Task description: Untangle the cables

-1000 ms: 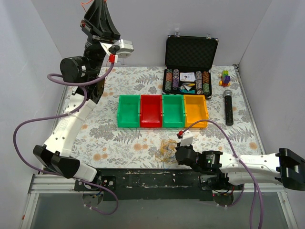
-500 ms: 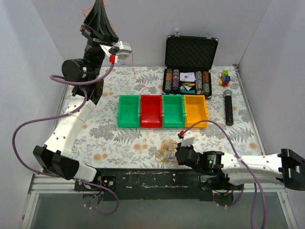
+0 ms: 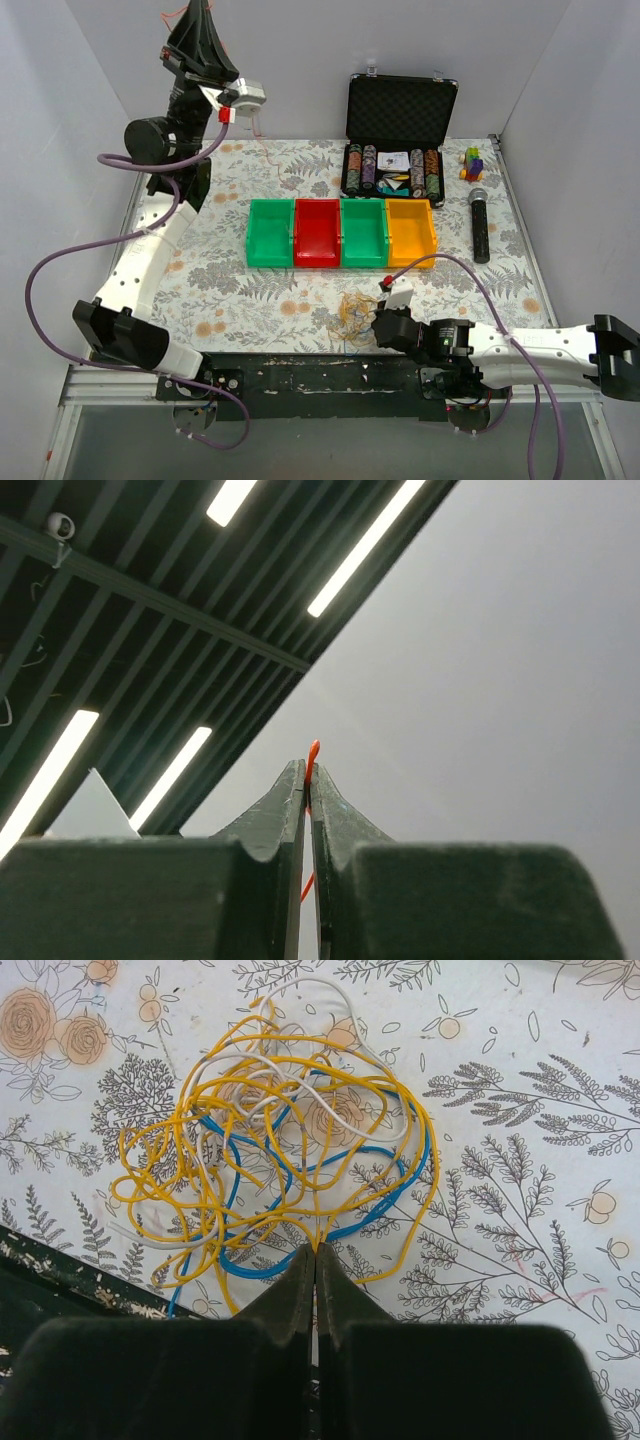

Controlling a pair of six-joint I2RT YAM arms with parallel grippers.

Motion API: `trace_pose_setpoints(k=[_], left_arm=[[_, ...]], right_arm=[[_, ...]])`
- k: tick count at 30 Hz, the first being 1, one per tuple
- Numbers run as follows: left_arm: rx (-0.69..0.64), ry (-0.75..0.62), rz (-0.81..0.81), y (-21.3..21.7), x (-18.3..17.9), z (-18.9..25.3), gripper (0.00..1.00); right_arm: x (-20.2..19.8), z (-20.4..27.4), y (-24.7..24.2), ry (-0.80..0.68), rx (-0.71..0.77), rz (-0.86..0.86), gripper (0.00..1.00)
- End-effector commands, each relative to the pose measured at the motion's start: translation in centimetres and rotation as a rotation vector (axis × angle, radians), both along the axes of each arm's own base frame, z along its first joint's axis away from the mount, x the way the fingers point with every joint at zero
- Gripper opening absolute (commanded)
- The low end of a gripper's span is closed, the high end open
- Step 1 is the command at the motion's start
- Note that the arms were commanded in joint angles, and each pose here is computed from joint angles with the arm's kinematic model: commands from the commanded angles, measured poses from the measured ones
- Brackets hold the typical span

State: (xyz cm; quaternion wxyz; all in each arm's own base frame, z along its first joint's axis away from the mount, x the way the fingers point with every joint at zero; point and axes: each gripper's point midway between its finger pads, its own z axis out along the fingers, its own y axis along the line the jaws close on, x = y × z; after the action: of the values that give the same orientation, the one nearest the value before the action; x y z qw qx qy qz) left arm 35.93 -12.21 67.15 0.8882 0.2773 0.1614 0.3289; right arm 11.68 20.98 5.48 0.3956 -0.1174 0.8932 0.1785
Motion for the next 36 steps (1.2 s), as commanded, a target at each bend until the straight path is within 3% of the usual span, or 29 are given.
trace_pose_setpoints(k=[1, 8, 21, 36], left_arm=[[-0.021, -0.110, -0.048, 0.1, -2.7, 3.8, 0.00], [-0.029, -0.136, -0.055, 0.2, -3.1, 5.0, 0.00], [-0.030, -0.031, -0.023, 0.5, -1.4, 0.3, 0.00], [-0.016, -0.050, -0.003, 0.6, -1.7, 1.3, 0.00]], right_arm=[[0.2, 0.3, 0.6, -0.010, 0.023, -0.017, 0.01], [0.4, 0.6, 1.4, -0.020, -0.001, 0.002, 0.01], [0.4, 0.9, 1.3, -0.027, 0.005, 0.005, 0.01], [0.3, 0.9, 1.3, -0.023, -0.001, 0.011, 0.01]])
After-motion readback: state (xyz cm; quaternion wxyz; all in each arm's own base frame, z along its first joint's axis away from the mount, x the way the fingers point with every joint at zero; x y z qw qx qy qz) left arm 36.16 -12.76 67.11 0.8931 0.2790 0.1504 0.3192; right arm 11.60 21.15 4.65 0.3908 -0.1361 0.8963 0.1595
